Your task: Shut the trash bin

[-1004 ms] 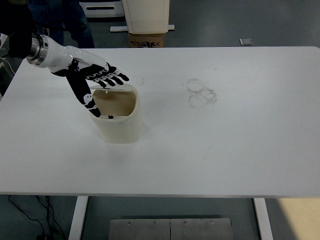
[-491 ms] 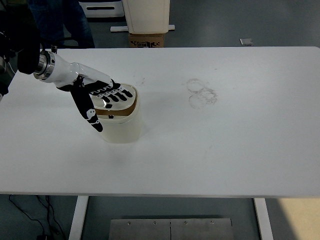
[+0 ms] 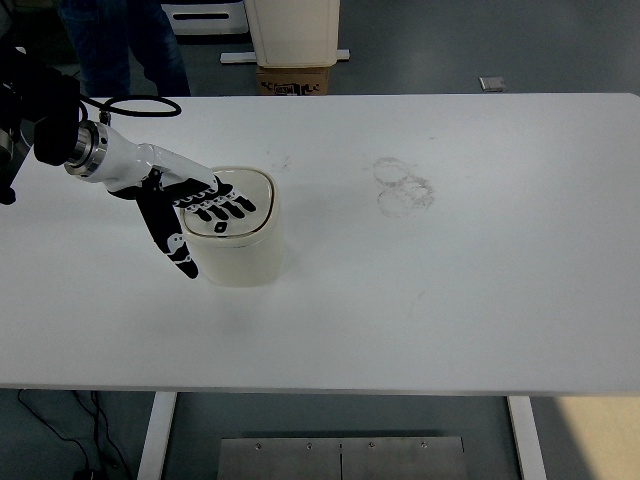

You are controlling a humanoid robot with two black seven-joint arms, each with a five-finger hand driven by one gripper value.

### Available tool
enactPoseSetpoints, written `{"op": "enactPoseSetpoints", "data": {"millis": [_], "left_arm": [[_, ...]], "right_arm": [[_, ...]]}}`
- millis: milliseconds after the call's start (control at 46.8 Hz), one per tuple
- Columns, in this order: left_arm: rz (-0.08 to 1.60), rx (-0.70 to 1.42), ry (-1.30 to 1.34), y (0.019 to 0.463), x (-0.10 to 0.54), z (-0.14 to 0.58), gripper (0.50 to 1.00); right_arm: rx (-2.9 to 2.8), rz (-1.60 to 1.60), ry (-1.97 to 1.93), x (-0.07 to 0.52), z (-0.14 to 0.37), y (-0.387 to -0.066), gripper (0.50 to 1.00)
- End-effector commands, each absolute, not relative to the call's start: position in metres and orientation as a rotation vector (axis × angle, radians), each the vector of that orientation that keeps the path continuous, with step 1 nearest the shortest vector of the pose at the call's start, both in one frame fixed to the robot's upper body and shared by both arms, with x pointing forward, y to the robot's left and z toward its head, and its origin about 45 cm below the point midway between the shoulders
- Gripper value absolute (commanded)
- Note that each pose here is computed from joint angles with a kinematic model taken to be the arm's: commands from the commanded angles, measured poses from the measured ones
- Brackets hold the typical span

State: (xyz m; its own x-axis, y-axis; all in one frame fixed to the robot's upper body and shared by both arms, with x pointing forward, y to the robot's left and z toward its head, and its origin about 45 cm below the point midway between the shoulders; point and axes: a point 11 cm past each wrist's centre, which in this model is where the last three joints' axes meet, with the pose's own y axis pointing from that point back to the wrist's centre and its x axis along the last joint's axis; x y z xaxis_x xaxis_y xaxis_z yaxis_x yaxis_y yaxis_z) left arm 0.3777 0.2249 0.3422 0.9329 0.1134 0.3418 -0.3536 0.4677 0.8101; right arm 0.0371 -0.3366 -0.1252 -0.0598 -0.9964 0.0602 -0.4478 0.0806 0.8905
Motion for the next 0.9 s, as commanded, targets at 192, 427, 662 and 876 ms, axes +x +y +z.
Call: {"op": "enactPoseSetpoints", "data": {"millis": [192, 427, 662, 876], "left_arm": [[0.286, 1.054, -0.243, 0.227, 0.376, 0.337, 1.000], [0.317, 1.042, -0.282, 0.227, 0.383, 0.356, 1.000], [0.379, 1.016, -0.317, 0.235, 0.391, 0.381, 1.000], [0.530, 0.799, -0.274, 0.239, 0.421, 0.423, 1.000]], "right_arm": [[1.464, -0.929, -1.613, 0.037, -0.125, -0.337, 0.991], [1.462, -0.928, -1.613, 0.037, -0.125, -0.337, 0.991], [1.463, -0.927, -1.614, 0.037, -0.125, -0.337, 0.991], [1.464, -0.929, -1.613, 0.037, -0.125, -0.337, 0.991]]}}
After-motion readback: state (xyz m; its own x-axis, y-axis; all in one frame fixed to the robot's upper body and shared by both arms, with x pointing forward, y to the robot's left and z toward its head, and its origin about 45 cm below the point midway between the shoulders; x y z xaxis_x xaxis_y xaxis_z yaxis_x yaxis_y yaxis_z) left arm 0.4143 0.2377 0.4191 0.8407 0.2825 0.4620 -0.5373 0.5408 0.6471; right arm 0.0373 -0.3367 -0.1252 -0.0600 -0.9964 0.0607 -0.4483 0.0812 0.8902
